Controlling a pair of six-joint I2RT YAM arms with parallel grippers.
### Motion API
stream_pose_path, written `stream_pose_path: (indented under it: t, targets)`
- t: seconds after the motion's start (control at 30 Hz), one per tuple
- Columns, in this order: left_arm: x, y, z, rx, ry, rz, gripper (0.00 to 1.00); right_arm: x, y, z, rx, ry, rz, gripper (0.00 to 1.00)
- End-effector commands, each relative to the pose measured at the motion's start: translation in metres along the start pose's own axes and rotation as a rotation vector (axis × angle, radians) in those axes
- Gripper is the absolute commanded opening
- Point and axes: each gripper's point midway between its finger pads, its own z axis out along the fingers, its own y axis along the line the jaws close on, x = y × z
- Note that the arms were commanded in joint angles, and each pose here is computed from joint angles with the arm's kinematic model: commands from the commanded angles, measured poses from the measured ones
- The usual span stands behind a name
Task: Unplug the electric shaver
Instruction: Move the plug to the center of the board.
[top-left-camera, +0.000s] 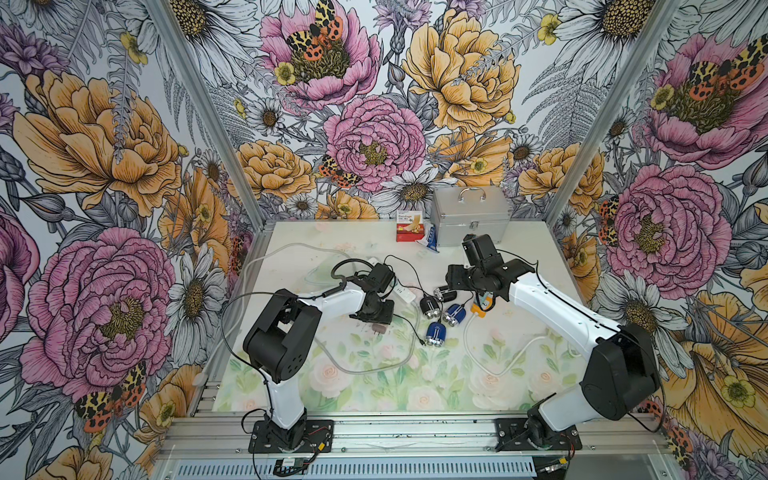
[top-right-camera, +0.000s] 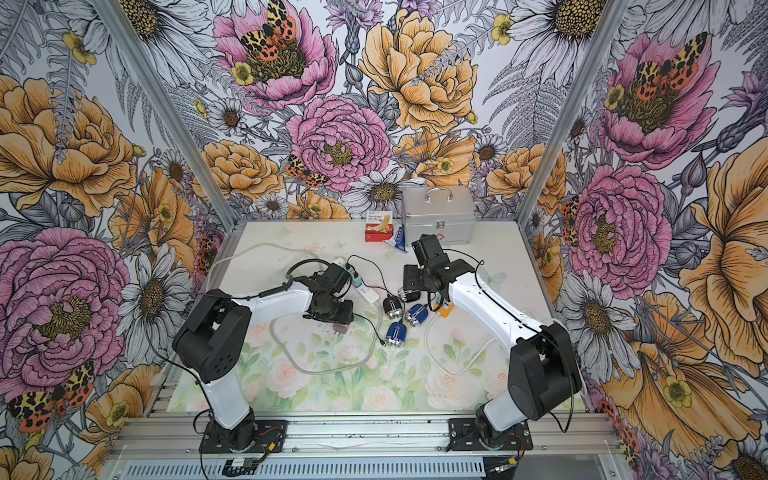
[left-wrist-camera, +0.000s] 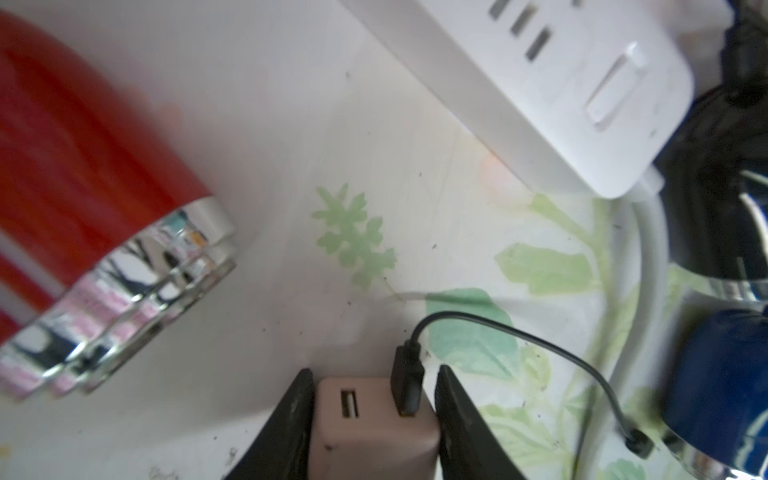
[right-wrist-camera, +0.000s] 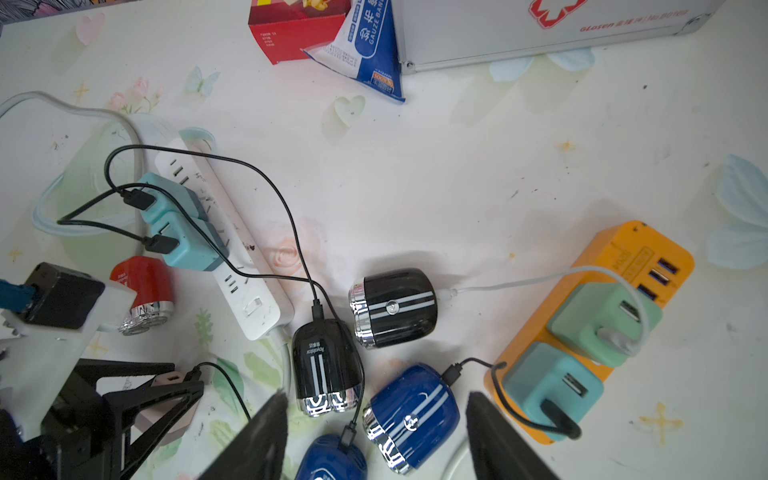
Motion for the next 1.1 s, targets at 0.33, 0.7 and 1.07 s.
stream_pose_path:
  t: [0.33,0.7,1.07]
  targets:
    - [0.031,0.104,-0.026,-0.171,0.019,-0.29,0.3,-0.017,0.014,0.006,-0.065,-0.034,0.003,0.66]
    - [-0.017,0.161,-0.035,-0.2,-0.048,-0.422,0.32,-0.013,0.02,0.013,-0.094,-0.007,-0.01,0.65]
    - [-0.037,0.14,-0.084,-0.12,-0.196,-0.455,0.74,-0.007,0.031,0.034,-0.141,0.054,-0.097,0.66]
